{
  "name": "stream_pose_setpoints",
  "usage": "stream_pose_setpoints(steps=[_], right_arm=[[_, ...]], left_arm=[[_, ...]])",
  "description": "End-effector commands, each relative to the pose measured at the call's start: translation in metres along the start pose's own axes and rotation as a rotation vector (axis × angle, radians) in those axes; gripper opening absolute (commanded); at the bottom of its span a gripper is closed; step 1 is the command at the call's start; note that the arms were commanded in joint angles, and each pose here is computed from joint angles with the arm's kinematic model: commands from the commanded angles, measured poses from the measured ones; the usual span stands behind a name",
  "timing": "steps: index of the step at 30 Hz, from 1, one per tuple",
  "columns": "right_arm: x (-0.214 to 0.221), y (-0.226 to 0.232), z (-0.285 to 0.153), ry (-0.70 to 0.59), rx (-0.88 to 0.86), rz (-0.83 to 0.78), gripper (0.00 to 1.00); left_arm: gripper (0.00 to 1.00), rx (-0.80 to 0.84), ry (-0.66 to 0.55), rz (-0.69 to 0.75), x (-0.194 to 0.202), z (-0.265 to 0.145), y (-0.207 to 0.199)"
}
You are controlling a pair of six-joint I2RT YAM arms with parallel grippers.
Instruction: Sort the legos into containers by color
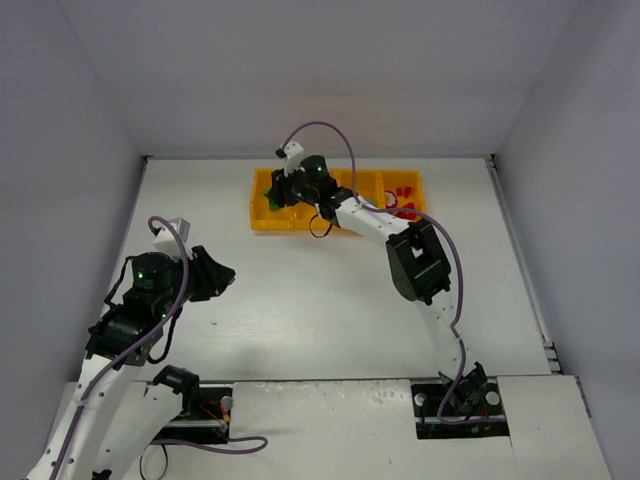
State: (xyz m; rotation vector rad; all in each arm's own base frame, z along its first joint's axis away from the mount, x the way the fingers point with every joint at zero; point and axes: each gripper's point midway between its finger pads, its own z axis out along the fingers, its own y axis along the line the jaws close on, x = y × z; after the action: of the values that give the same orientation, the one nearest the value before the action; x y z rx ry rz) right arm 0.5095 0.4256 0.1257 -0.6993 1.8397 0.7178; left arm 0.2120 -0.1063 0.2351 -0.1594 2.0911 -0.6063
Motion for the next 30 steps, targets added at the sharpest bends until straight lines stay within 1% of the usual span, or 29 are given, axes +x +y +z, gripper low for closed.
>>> stream_pose_setpoints(steps=[1,4,9,11,12,14,15,16,18,19,20,21,22,23,24,25,26,27,29,30], right_arm=[[-0.068,0.009,-0.004,-0.166,-0.021,-0.051,0.41],[-0.066,0.007,-0.001,-0.164,-0.014,-0.05,0.51],[-0.069,0.01,-0.004,-0.167,-0.018,-0.048,0.52],[-0.079,0.015,-0.012,-0.18,-0.035,-0.057,0.52],[-0.091,0.02,-0.02,-0.198,-0.047,-0.067,0.51],[-0.086,0.026,-0.03,-0.184,-0.07,-0.071,0.51],[-0.104,0.035,-0.045,-0.221,-0.097,-0.091,0.51],[-0.089,0.036,-0.05,-0.193,-0.104,-0.085,0.51],[-0.093,0.043,-0.066,-0.208,-0.126,-0.094,0.51],[-0.106,0.052,-0.083,-0.233,-0.152,-0.109,0.51],[-0.09,0.055,-0.089,-0.201,-0.165,-0.103,0.52],[-0.103,0.065,-0.108,-0.225,-0.19,-0.119,0.53],[-0.102,0.068,-0.117,-0.223,-0.199,-0.122,0.53],[-0.083,0.07,-0.122,-0.188,-0.205,-0.11,0.53],[-0.096,0.076,-0.141,-0.218,-0.211,-0.123,0.54],[-0.095,0.08,-0.15,-0.218,-0.223,-0.124,0.54],[-0.078,0.081,-0.156,-0.188,-0.226,-0.114,0.54],[-0.09,0.086,-0.173,-0.219,-0.228,-0.126,0.54],[-0.086,0.089,-0.188,-0.219,-0.228,-0.125,0.54],[-0.084,0.092,-0.201,-0.224,-0.229,-0.124,0.54]], left_arm=[[0.0,0.005,-0.059,-0.019,-0.017,-0.01,-0.006],[0.0,0.002,-0.06,-0.025,-0.017,-0.011,-0.005],[0.0,0.011,-0.072,-0.029,-0.019,-0.012,-0.007],[0.0,0.018,-0.073,-0.039,-0.02,-0.011,-0.009],[0.0,0.027,-0.08,-0.047,-0.022,-0.01,-0.011],[0.0,0.037,-0.085,-0.057,-0.025,-0.006,-0.014],[0.0,0.049,-0.103,-0.059,-0.03,-0.004,-0.017],[0.0,0.054,-0.098,-0.069,-0.032,0.0,-0.019],[0.0,0.08,-0.123,-0.084,-0.041,0.005,-0.027],[0.0,0.097,-0.119,-0.09,-0.043,0.009,-0.03],[0.0,0.106,-0.108,-0.095,-0.044,0.016,-0.033],[0.0,0.134,-0.127,-0.111,-0.051,0.02,-0.039],[0.0,0.159,-0.106,-0.117,-0.05,0.027,-0.045],[0.0,0.18,-0.106,-0.123,-0.053,0.031,-0.049],[0.0,0.222,-0.131,-0.136,-0.062,0.034,-0.059],[0.0,0.234,-0.116,-0.146,-0.062,0.042,-0.061],[0.0,0.268,-0.107,-0.152,-0.063,0.045,-0.068],[0.0,0.306,-0.129,-0.164,-0.071,0.047,-0.076],[0.0,0.339,-0.108,-0.178,-0.074,0.058,-0.083],[0.0,0.365,-0.117,-0.192,-0.079,0.06,-0.089]])
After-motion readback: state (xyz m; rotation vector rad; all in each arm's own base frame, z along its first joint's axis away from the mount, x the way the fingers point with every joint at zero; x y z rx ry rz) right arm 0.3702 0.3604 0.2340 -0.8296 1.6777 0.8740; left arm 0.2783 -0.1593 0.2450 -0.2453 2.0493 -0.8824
